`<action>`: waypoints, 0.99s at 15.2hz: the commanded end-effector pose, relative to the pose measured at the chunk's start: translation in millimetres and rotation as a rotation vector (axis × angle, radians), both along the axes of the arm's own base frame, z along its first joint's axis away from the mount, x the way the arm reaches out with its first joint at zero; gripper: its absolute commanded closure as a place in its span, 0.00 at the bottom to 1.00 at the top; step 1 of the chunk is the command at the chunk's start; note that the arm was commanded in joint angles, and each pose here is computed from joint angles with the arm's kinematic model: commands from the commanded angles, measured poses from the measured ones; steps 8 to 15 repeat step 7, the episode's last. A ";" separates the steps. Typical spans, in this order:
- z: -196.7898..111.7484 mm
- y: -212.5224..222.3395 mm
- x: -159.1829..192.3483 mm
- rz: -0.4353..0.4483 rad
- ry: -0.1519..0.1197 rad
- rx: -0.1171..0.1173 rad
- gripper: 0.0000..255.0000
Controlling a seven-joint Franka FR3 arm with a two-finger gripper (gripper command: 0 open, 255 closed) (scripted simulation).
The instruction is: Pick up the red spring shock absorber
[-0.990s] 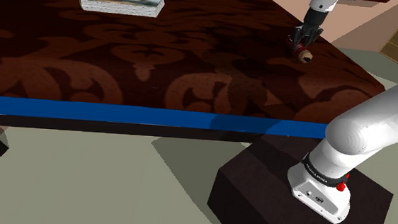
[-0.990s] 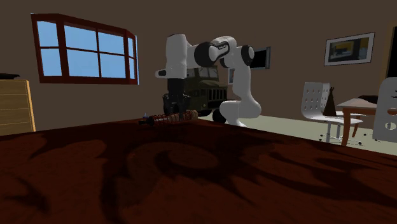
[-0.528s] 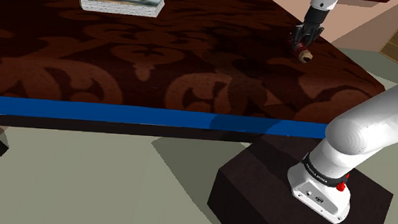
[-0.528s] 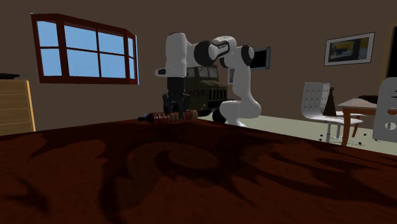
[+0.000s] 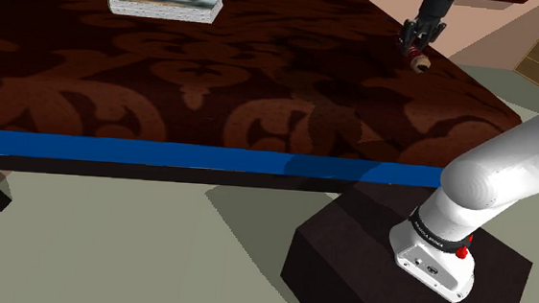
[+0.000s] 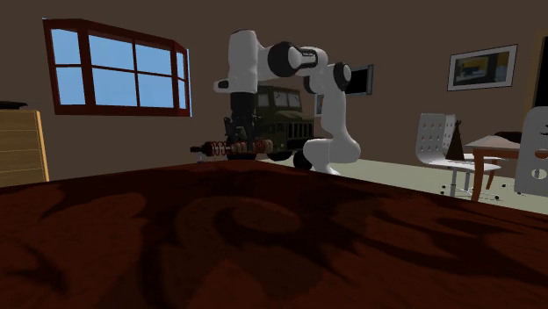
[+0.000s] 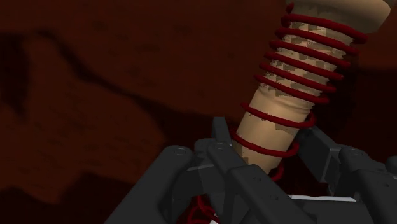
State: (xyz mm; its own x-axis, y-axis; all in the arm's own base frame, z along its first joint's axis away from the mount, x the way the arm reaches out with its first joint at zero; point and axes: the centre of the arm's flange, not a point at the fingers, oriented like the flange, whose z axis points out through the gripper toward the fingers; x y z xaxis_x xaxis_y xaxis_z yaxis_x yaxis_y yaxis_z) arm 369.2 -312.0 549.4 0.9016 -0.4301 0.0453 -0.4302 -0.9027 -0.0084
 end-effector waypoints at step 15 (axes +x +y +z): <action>32.9 0.3 0.3 0.000 0.000 0.000 1.00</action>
